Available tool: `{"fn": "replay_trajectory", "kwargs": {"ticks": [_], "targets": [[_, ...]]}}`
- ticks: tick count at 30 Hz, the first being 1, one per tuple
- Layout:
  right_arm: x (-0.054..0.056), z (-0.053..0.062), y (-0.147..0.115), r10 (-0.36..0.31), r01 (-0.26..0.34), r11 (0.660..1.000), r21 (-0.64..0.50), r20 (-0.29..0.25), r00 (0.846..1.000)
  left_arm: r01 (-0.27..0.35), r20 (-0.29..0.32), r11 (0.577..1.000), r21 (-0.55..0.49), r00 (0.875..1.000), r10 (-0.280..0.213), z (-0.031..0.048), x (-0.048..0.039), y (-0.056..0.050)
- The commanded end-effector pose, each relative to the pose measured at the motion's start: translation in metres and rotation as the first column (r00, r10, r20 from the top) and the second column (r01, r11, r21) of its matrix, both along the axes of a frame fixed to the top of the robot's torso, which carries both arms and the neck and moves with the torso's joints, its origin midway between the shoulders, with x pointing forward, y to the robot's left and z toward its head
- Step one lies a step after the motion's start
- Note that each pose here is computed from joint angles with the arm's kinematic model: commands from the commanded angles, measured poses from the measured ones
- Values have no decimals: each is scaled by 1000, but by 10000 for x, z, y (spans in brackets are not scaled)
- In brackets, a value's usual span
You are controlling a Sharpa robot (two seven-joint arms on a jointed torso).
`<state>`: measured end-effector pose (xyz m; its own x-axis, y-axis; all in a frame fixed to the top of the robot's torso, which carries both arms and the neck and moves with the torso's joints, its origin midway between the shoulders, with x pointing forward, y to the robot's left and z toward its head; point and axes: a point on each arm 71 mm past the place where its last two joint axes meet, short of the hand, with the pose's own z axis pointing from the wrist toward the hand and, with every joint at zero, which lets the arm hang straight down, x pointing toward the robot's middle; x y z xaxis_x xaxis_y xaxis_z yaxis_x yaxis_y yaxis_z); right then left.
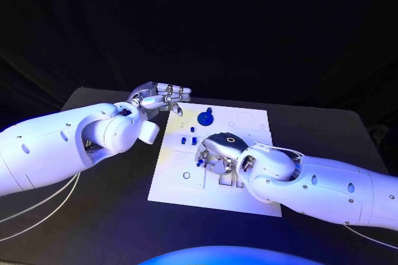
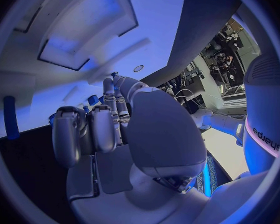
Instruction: Assemble the parts on the task board
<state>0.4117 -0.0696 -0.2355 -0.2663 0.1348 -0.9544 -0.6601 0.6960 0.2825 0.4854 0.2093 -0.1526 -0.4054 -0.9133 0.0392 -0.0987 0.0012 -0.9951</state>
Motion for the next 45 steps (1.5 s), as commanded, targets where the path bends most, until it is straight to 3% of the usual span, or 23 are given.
{"fn": "replay_trajectory", "kwargs": {"ticks": [1,24,34,40,45], "targets": [[-2,-8,7,10,-10,1000,-22,19,1000,25,1,1000,-5,1000,-25,9,-9,-34],[-40,-83,114,43,-45,993,-107,-19,999,31,-5,1000,-2,1000,-31,3,-9,-46],[-15,-33,49,1,0,999,-49,28,1000,30,-7,1000,-1,1000,-30,0,-6,-42],[-44,55,-73,-19,20,1000,-13,52,998,27,-8,1000,0,1000,-27,-3,0,-31],[-35,264,-277,-50,50,999,7,79,996,26,-9,1000,2,1000,-26,-6,4,-18]]}}
